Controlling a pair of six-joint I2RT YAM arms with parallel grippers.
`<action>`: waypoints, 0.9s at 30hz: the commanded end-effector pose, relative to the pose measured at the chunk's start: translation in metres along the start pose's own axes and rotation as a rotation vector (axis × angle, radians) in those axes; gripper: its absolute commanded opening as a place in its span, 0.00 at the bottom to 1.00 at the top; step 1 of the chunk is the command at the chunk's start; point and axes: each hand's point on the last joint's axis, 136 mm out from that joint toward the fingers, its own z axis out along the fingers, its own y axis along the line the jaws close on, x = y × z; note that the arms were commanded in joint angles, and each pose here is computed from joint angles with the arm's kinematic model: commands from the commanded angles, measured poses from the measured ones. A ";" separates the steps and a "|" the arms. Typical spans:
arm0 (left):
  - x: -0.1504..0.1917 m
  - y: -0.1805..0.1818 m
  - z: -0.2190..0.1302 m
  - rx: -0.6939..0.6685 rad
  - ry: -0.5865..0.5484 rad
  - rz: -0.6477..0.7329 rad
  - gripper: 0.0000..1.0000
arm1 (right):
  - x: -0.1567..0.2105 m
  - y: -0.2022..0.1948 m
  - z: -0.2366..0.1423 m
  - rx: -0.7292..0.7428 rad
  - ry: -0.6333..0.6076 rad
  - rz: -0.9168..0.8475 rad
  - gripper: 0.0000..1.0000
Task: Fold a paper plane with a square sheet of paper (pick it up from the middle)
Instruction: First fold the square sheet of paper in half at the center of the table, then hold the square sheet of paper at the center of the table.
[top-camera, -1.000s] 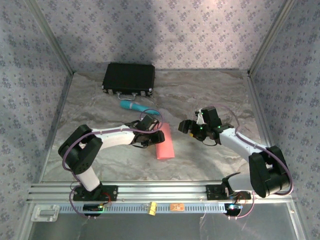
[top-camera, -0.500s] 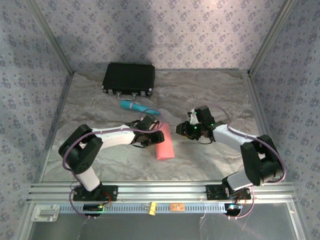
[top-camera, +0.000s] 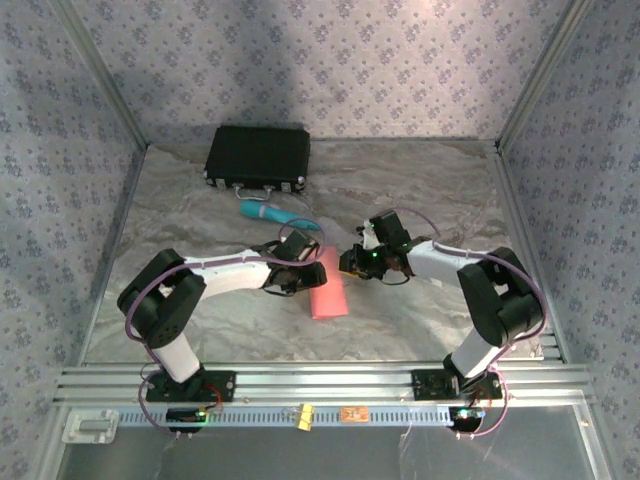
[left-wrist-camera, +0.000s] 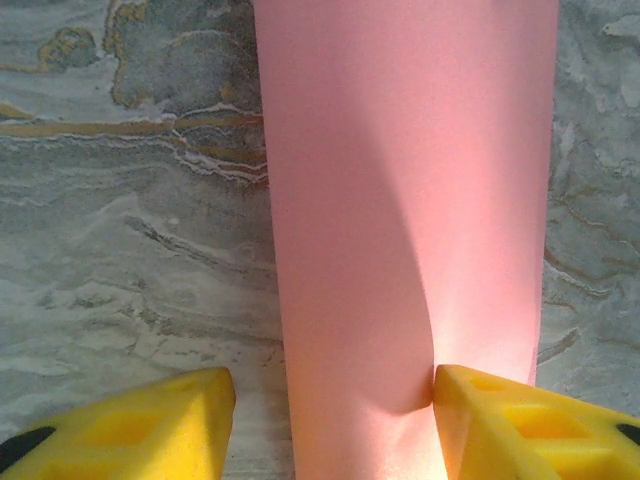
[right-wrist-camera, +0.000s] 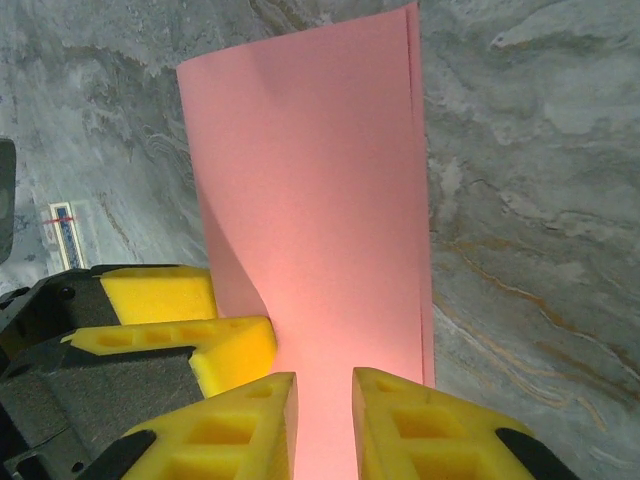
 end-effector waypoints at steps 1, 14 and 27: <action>0.006 0.016 0.002 -0.082 0.028 0.008 0.56 | -0.001 0.008 0.007 -0.027 0.027 -0.010 0.21; 0.007 0.013 0.008 -0.067 0.038 -0.006 0.59 | 0.004 -0.007 0.024 0.045 0.070 0.013 0.16; 0.008 0.019 0.013 -0.099 0.044 -0.024 0.58 | -0.013 -0.018 -0.008 0.029 -0.076 0.064 0.13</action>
